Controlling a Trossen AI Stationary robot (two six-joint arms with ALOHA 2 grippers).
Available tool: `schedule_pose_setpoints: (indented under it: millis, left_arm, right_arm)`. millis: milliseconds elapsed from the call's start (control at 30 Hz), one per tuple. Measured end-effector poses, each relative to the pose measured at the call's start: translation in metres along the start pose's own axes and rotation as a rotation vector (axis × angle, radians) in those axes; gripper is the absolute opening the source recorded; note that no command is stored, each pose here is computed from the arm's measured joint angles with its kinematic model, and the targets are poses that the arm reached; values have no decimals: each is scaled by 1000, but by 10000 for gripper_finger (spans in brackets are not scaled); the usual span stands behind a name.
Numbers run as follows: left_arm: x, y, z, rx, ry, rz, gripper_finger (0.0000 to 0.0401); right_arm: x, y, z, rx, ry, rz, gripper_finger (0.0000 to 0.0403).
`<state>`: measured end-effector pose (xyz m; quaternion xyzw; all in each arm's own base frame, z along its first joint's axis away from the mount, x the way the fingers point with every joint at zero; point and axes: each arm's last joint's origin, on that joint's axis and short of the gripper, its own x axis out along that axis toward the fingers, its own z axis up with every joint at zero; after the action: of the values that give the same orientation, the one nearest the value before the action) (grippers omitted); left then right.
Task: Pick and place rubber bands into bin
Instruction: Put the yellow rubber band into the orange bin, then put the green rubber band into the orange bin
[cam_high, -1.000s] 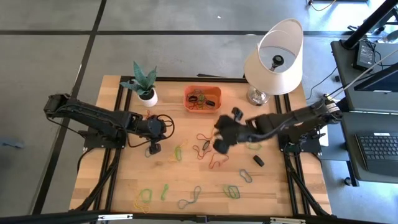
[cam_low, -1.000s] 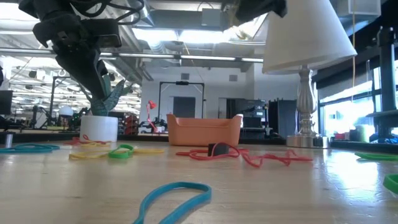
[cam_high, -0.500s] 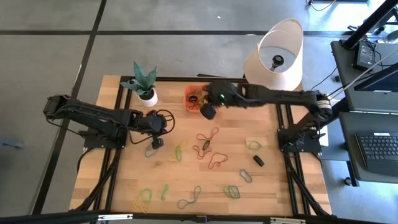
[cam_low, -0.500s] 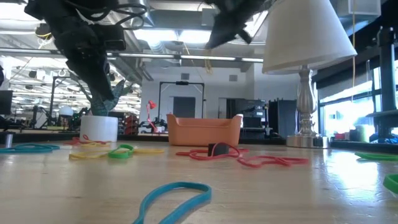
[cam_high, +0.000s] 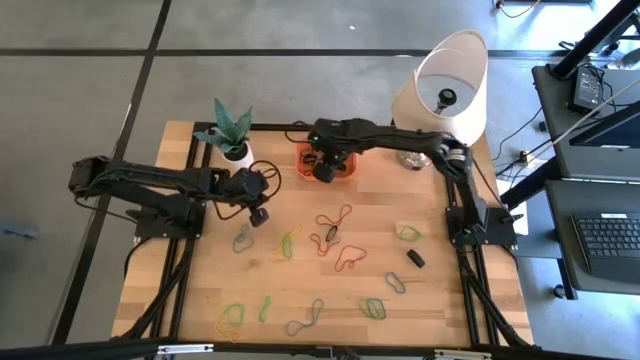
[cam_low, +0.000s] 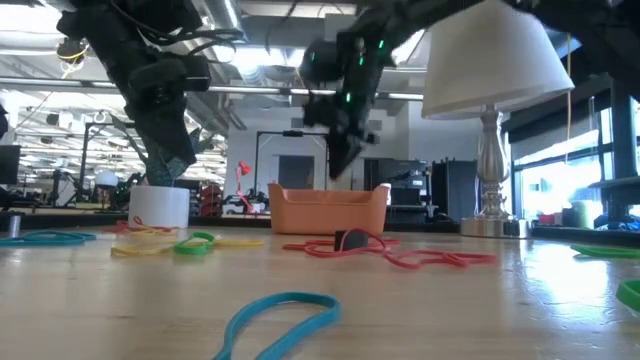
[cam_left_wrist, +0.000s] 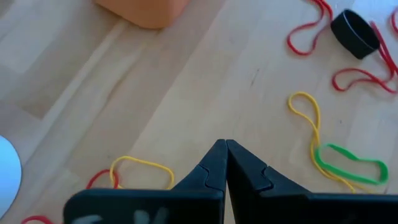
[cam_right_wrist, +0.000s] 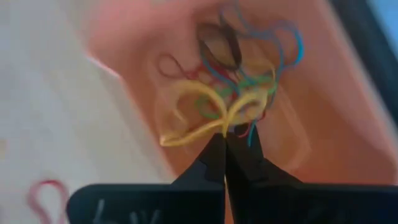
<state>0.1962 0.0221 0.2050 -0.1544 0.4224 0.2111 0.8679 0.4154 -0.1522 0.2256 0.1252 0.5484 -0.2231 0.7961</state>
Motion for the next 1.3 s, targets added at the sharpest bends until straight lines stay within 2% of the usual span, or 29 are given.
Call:
schedule_pose_setpoints:
  millis: [133,300,733,867,1033,1200,1300]
  left_arm:
    - [1,3,2,-18,-7,8,2]
    - [1,6,3,-45,-8,18,2]
    - [1,6,3,-50,5,-10,2]
    - [1,4,2,-45,28,-56,2]
    - [0,0,-1,-26,57,-107,2]
    - [0,-3,-6,45,91,-116,2]
    - [-1,-4,-6,52,92,-121,3]
  right_arm:
    - [33,-10,-3,2,80,7,0]
    - [47,-18,-5,21,111,-2,16]
    - [13,-31,13,56,71,-6,110]
    - [0,-31,20,105,52,-5,128]
    - [-11,-33,23,181,50,-48,126]
    - [-14,-32,18,232,93,-128,104]
    - [-14,-27,12,225,143,-134,90]
